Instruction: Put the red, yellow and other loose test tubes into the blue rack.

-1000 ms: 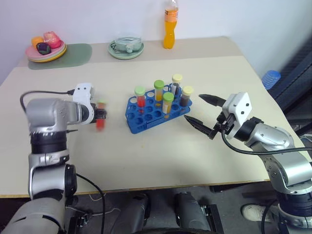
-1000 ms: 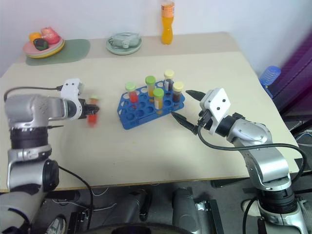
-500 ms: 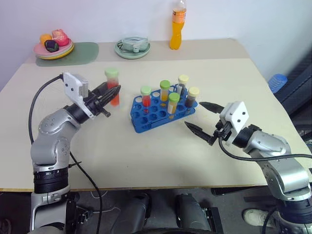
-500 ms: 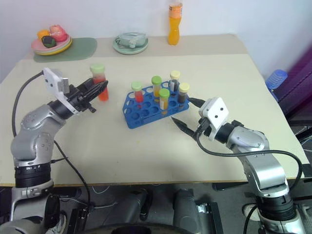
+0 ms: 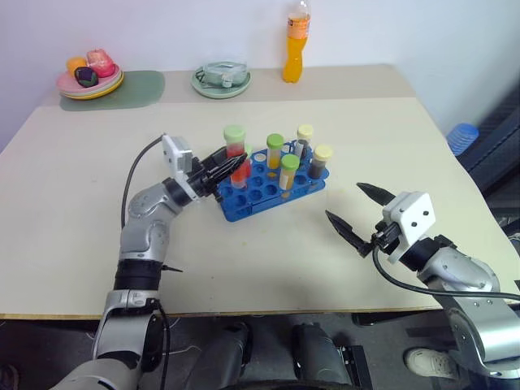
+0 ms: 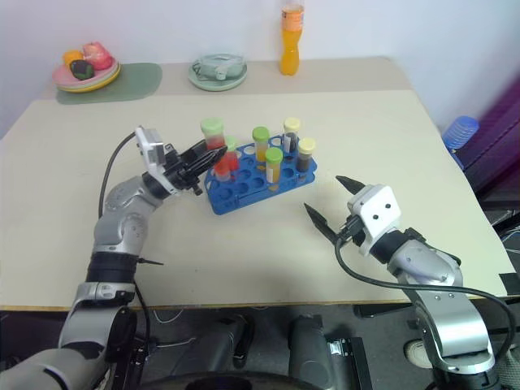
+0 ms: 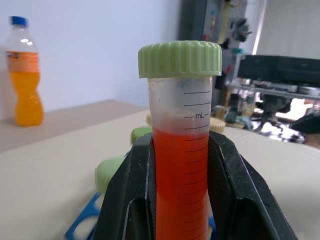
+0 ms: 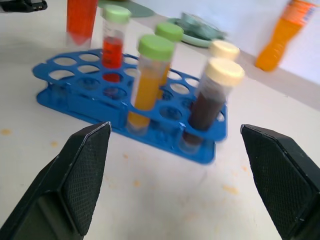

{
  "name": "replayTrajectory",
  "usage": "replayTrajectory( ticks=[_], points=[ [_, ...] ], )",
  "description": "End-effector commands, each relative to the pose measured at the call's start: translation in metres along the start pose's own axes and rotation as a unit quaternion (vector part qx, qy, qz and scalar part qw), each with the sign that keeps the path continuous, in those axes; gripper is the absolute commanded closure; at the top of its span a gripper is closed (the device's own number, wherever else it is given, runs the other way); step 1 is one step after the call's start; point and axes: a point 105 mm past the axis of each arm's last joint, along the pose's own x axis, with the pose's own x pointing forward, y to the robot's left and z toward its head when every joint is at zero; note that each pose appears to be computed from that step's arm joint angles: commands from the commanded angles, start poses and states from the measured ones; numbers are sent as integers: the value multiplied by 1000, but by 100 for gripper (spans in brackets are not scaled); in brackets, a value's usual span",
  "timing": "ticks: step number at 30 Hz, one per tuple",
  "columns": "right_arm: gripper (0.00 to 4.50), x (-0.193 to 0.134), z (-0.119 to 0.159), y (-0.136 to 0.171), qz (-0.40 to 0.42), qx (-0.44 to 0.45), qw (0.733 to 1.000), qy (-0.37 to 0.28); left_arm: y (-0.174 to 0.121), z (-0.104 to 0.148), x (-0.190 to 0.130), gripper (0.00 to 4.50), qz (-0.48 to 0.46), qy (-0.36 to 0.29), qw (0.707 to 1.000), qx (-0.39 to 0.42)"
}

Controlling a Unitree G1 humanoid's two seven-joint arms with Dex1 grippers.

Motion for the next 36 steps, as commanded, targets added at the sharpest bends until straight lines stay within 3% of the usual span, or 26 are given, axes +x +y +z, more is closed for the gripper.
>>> replayTrajectory(
  ticks=[1,21,36],
  points=[
    [21,-6,14,-3,-27,-22,999,-27,-1,2,10,374,-26,-11,1000,7],
    [21,-22,8,10,-71,-23,997,-17,-12,-33,21,374,-126,35,991,-17],
    [21,-40,-1,11,-78,-3,997,10,-9,-41,9,374,-129,62,990,11]
  ],
)
